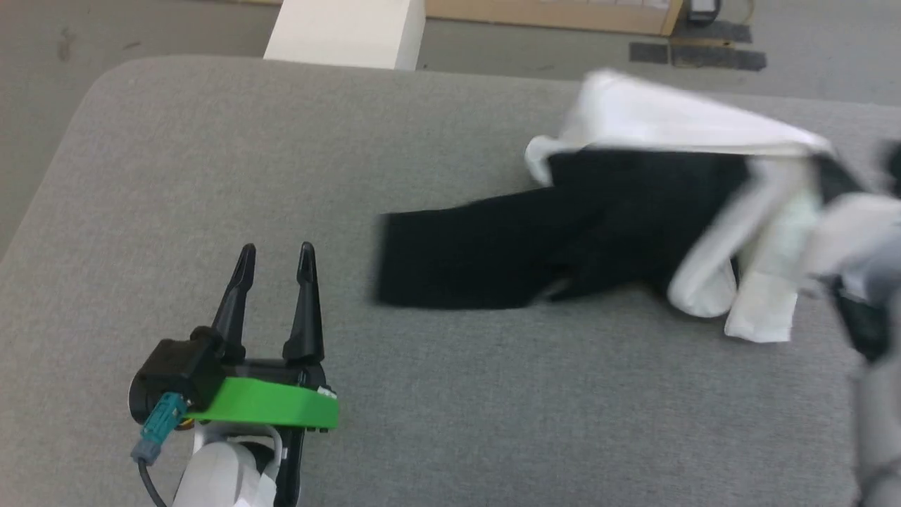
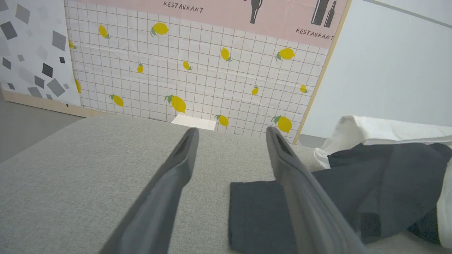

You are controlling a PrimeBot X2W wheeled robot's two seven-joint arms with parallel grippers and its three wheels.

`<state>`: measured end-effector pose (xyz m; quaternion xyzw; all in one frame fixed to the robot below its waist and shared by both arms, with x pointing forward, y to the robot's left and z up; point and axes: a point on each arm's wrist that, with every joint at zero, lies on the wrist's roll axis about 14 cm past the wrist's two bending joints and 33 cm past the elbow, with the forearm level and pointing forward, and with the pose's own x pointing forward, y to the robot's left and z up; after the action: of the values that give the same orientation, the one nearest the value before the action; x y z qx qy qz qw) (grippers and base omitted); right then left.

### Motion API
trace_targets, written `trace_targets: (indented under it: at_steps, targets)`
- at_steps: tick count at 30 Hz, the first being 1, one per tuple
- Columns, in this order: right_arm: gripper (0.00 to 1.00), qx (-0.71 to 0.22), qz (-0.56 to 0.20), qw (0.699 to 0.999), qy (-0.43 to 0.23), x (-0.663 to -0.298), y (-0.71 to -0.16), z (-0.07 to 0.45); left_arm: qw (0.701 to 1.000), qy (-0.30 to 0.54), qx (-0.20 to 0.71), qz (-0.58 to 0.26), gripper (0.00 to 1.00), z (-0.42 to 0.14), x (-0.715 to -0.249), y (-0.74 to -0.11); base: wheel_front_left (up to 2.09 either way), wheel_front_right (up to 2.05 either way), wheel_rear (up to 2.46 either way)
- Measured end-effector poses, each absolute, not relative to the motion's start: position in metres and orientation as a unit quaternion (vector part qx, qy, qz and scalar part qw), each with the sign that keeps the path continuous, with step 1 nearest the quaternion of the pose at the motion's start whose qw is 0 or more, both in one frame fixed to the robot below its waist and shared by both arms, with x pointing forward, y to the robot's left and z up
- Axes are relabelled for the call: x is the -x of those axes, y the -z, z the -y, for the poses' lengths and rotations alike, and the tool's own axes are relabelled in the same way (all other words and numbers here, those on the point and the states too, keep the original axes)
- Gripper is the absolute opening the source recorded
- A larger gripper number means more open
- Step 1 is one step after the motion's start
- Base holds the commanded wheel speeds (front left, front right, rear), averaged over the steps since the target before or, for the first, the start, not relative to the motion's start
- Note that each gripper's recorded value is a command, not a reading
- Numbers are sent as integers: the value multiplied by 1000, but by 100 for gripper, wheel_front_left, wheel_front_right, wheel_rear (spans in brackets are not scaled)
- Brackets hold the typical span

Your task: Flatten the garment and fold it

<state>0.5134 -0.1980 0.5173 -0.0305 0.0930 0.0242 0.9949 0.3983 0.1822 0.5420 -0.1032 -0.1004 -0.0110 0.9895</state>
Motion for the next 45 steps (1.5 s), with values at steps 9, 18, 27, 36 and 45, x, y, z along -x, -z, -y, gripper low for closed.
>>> trace_targets:
  at_steps: [9, 18, 27, 36, 45]
  targets:
    - [93, -28, -244, 951, 188, -380, -434, 327, 987, 34, 109, 111, 100, -167, -397, -551, 0, 0, 0]
    - [100, -35, -66, 995, 65, -399, -502, 249, 986, 55, 110, 112, 100, -154, -399, -552, 0, 0, 0]
    - [100, 31, -170, 985, 5, -443, -477, 205, 987, 57, 110, 104, 100, -154, -399, -547, 0, 0, 0]
    - [20, 49, -373, 927, 11, -464, -406, 204, 990, 31, 103, 88, 100, -170, -402, -534, 0, 0, 0]
    - [0, 34, -269, 962, 13, -494, -446, 201, 991, 20, 101, 86, 100, -177, -401, -532, 0, 0, 0]
